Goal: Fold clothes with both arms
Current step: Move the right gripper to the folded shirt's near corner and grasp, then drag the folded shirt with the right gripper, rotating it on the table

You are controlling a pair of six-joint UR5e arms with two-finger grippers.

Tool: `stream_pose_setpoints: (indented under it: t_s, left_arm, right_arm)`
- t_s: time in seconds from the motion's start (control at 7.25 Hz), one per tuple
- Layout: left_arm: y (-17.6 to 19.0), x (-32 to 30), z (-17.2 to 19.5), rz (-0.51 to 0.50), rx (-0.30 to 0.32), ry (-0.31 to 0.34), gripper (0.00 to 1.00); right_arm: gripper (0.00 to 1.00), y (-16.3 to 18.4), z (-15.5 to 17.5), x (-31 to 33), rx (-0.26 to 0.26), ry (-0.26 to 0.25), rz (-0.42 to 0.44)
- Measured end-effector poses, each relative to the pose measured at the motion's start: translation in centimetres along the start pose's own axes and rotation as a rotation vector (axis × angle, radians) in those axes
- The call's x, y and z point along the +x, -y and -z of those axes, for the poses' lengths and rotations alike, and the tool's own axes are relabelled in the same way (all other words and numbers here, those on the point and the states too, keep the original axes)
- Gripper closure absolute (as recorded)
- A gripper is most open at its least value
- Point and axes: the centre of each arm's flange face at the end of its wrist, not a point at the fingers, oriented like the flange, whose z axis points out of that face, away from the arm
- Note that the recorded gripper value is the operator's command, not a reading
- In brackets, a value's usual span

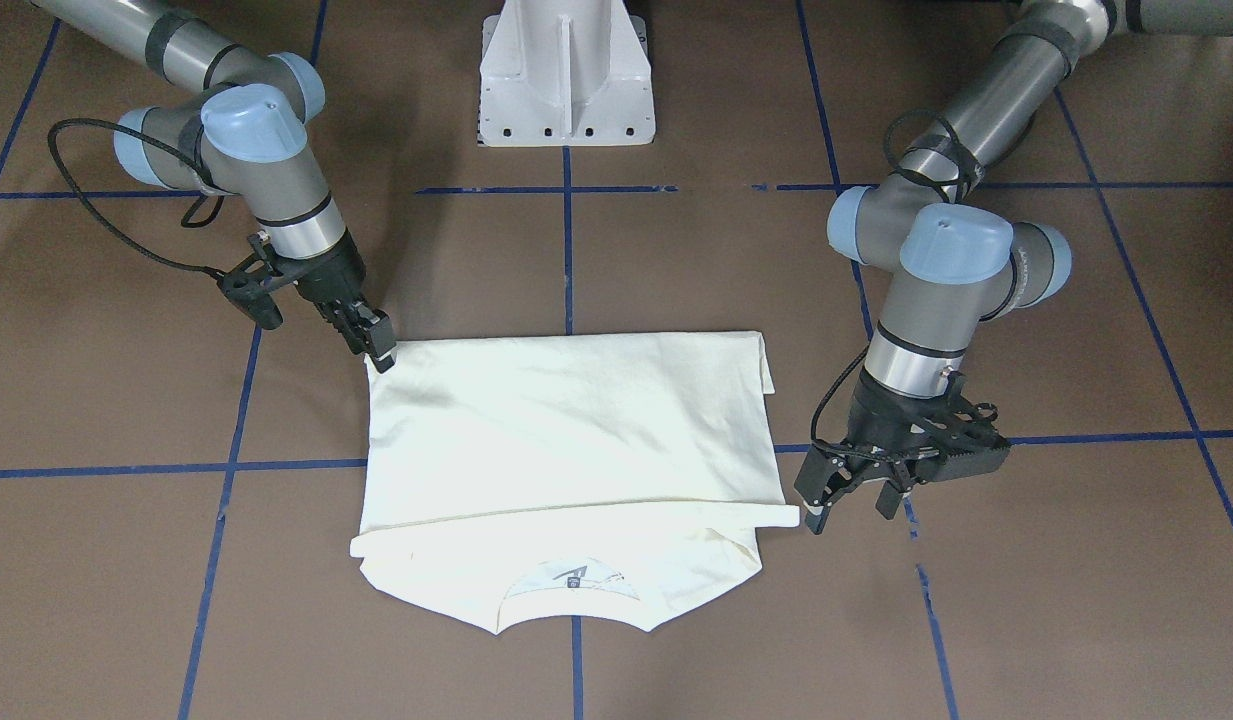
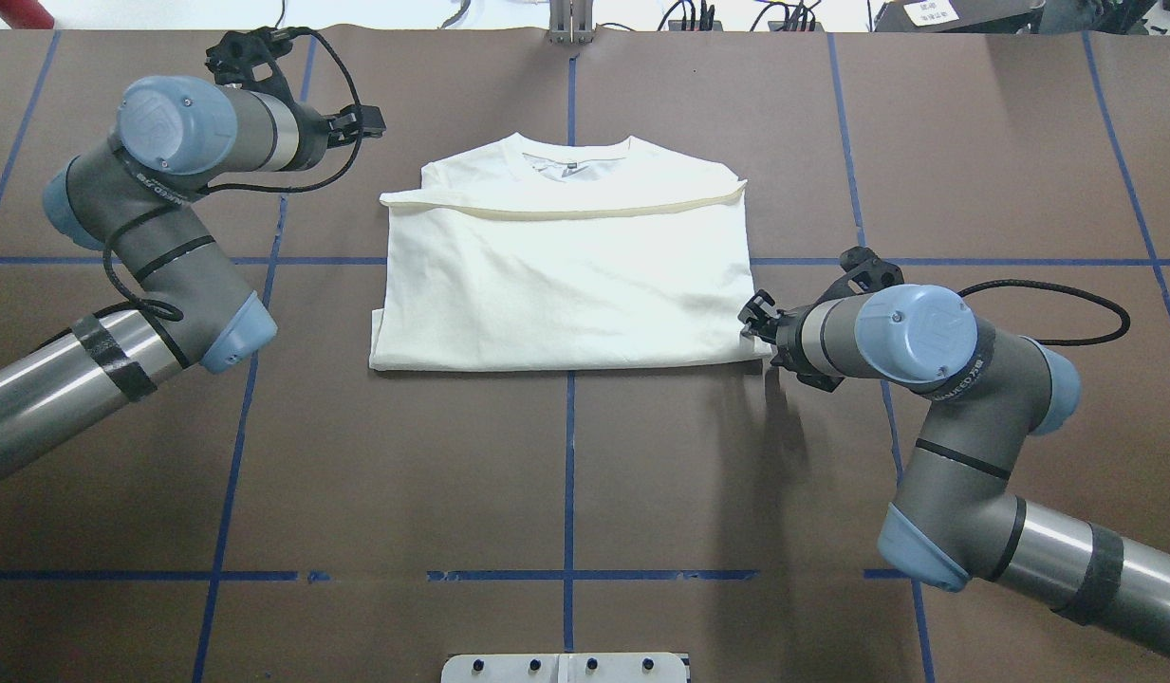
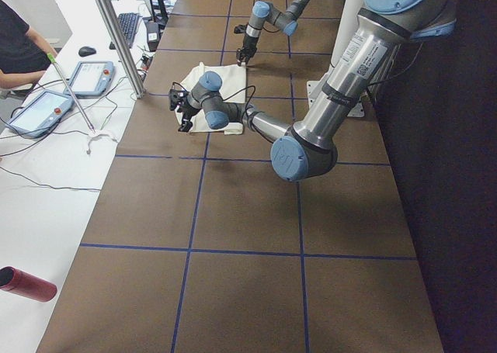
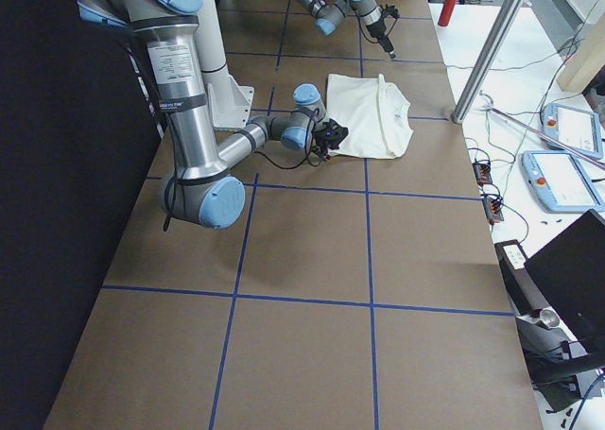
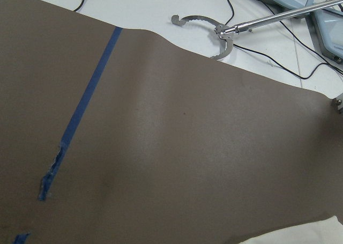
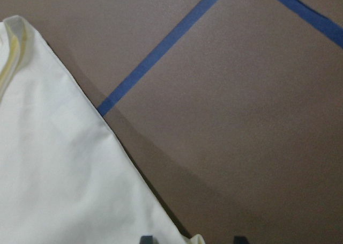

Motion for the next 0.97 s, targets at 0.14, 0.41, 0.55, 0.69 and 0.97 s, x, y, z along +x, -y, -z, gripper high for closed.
stream_pose_setpoints:
  t_s: [0.14,0.41,0.55,0.69,0.97]
  left_arm:
    - [0.0,0.0,0.0,0.000,0.000,0.000,0.00]
    - [0.0,0.1,0.1,0.000,0.000,-0.002,0.00]
    - [0.0,0.3,0.2,0.000,-0.001,-0.007,0.00]
    - [-0.2,0.9,0.9,-0.002,-0.004,-0.026,0.00]
    - [-3.2,2.3,5.1,0.000,-0.072,-0.124,0.01]
  right_arm:
    - [1.00,-0.4,0.0,0.0,-0.005,0.001,-0.018]
    - [1.00,-1.1,0.2,-0.1,-0.017,0.007,-0.030]
    - [1.00,-1.8,1.2,0.1,-0.033,0.017,-0.026]
    - [1.00,-3.4,3.4,1.1,-0.069,0.032,-0.024]
    - [1.00,-8.3,10.1,5.6,-0.197,0.036,-0.034]
